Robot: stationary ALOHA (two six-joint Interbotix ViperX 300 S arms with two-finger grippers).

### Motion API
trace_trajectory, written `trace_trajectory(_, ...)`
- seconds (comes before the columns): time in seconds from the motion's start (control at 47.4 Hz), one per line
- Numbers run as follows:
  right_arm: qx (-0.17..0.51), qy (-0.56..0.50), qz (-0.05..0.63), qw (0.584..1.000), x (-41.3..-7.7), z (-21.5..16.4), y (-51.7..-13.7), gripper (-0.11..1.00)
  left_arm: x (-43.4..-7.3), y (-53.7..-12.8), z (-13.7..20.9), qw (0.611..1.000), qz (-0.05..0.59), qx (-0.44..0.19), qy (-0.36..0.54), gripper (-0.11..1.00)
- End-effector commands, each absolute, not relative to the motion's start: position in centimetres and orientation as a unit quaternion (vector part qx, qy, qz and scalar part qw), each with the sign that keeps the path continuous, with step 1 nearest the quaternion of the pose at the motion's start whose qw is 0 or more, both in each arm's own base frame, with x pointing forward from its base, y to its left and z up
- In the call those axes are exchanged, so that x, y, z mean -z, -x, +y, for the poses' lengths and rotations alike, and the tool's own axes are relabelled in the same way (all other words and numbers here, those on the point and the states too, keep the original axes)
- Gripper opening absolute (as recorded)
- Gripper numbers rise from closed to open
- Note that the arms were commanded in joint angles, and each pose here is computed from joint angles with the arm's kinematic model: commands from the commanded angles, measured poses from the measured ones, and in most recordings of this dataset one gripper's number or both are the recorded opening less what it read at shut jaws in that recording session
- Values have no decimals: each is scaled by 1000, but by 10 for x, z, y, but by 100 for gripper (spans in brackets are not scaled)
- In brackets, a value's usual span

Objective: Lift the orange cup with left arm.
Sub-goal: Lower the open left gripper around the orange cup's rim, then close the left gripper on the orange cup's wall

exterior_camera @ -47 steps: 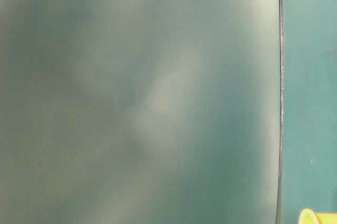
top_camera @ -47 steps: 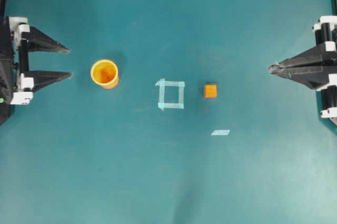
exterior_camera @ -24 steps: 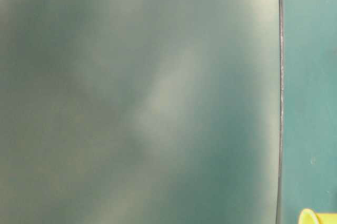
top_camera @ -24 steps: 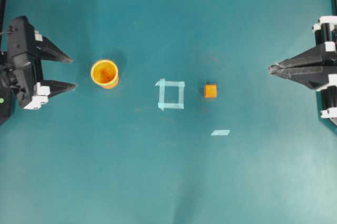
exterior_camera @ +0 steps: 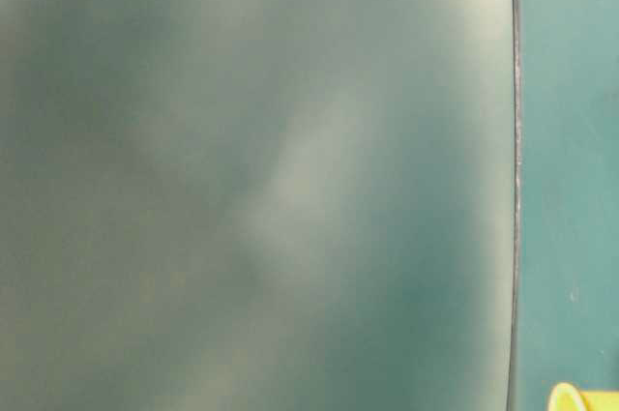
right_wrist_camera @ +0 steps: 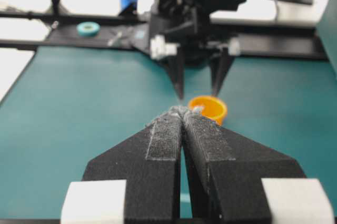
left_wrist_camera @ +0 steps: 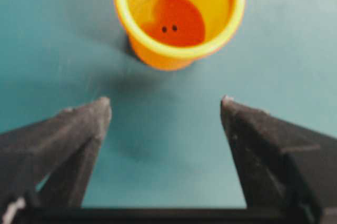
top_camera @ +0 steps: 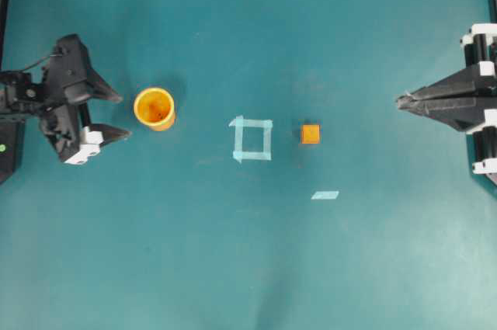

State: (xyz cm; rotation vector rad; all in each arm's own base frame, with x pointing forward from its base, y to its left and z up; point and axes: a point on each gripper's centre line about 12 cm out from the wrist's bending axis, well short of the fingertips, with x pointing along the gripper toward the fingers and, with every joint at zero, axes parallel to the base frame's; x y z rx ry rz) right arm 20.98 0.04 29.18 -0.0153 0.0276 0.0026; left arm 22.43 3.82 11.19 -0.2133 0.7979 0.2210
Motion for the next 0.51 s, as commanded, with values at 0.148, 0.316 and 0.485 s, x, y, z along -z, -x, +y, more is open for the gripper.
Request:
trace_trajectory(0.148, -2, 8, 0, 1000, -303, 1, -213, 0, -97, -250, 44, 913, 380, -109, 105, 82)
trace_trajectory(0.316, -2, 8, 1, 1000, -303, 1, -213, 0, -90, -266, 46, 913, 380, -108, 104, 82)
trace_trajectory(0.485, -1, 8, 5, 1000, -302, 0, -214, 0, -91, -279, 49, 918, 371, -106, 97, 82)
